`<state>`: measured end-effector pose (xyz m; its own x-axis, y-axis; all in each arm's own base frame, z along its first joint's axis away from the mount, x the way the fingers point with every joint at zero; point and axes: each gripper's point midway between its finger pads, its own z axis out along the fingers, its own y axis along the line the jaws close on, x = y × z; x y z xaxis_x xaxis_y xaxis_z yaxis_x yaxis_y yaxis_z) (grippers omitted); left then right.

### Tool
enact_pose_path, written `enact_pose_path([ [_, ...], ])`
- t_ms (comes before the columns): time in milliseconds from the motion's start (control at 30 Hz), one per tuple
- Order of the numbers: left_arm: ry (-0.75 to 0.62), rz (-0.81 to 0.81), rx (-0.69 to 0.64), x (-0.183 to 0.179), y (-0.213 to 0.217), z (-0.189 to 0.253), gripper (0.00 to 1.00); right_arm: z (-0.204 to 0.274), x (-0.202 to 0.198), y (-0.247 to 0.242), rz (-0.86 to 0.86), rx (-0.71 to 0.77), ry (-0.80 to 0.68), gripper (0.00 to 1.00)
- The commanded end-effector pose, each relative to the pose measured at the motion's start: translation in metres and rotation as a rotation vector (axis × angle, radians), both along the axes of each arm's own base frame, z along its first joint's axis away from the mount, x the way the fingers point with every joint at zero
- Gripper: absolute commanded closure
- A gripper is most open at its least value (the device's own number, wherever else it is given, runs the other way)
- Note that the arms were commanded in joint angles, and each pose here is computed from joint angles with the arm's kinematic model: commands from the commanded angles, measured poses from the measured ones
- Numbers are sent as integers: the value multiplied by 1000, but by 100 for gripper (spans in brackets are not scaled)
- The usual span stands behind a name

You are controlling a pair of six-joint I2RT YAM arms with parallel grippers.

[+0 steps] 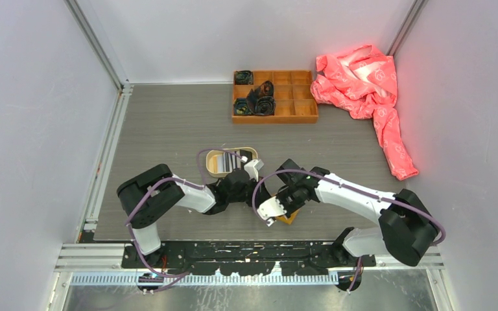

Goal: Put the credit cards into the card holder
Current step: Close the card holder at the center of the board, then reset both arms

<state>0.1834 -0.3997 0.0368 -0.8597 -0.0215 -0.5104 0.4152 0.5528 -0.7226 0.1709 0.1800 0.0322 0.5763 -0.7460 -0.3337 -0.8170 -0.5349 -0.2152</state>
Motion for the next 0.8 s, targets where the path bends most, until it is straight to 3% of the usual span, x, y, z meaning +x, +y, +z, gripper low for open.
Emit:
enact_pose_path([
  [0,18,-14,53,-8,8,-8,100,-25,-33,-23,81,-145,96,99],
  [200,19,-16,51,-7,7,-7,100,-35,-41,-30,132,-231,92,99],
  [333,9,-14,44,-7,8,-2,96,-25,-26,-9,-5,-149,73,96],
  [533,-84,8,51,5,14,32,69,60,24,24,-378,211,76,43],
  [667,-191,53,33,19,30,70,60,109,54,1,-586,371,0,16],
  [733,-268,71,24,24,42,92,57,140,80,-15,-783,470,-79,2],
  [767,-315,76,21,25,49,105,56,155,94,-25,-896,514,-109,1],
])
